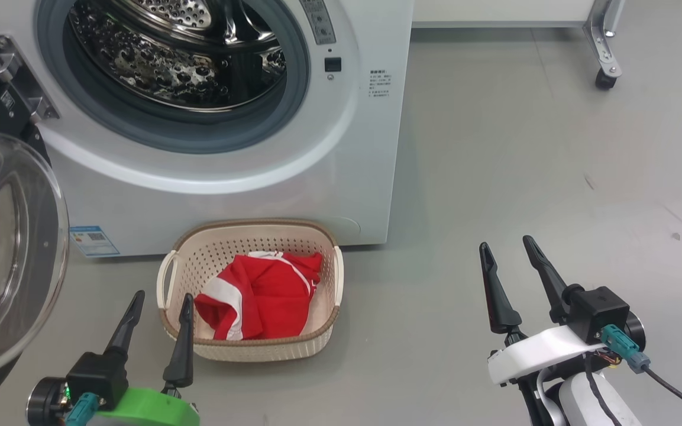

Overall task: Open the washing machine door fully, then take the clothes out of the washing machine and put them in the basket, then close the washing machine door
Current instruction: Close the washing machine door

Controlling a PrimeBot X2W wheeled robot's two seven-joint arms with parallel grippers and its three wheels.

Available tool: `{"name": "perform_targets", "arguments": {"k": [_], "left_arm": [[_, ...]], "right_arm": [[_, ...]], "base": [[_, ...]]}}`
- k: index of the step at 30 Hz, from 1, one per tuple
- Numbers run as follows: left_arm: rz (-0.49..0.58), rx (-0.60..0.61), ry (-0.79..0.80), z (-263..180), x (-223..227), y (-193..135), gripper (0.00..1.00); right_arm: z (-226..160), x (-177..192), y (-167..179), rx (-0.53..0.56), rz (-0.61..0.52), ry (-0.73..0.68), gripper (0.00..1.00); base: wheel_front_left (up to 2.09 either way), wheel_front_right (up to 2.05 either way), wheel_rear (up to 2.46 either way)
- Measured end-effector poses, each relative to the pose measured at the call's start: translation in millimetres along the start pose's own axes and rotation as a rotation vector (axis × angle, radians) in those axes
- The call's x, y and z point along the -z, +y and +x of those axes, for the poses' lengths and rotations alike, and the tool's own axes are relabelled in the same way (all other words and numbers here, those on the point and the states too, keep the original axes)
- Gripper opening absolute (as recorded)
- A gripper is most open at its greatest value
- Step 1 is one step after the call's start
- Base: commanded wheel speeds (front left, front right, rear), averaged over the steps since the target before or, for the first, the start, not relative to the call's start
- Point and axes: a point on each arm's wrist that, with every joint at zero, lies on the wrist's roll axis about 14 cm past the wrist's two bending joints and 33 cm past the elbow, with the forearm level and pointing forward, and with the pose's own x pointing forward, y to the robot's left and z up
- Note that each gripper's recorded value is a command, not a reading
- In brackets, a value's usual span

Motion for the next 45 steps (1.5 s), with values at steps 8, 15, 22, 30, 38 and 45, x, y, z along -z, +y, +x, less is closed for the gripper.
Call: {"name": "perform_targets", "arguments": {"k": [8, 15, 22, 30, 38, 45], "left_arm": [[0.005, -0.004, 0.004, 1.0, 1.6, 0.3, 1.0], [-0.042, 0.004, 0.0, 1.5, 0.9, -2.1, 1.0], [-0.063, 0.013, -0.007, 2.3, -0.8, -4.6, 1.0], [-0.064, 0.025, -0.014, 3.0, -3.3, -6.9, 1.0], [-0.06, 0.024, -0.016, 2.4, -4.2, -5.9, 1.0], [-0.059, 0.024, -0.019, 2.4, -5.1, -6.1, 1.0]], "right_arm": [[1.4, 3.6, -0.6, 0.001, 0.002, 0.01, 1.0], [2.0, 5.1, -0.5, 0.0, 0.003, 0.015, 1.0], [2.2, 5.8, -0.7, 0.001, 0.004, 0.017, 1.0], [2.4, 6.3, -1.0, 0.003, 0.011, 0.018, 1.0], [2.6, 6.1, 0.0, 0.0, 0.012, 0.017, 1.0], [2.3, 5.4, 0.2, -0.001, 0.011, 0.015, 1.0]], "base": [[-1.04, 1.04, 0.0], [-0.74, 0.74, 0.0], [-0.48, 0.48, 0.0], [-0.16, 0.16, 0.0], [0.0, 0.0, 0.0], [0.0, 0.0, 0.0]]}}
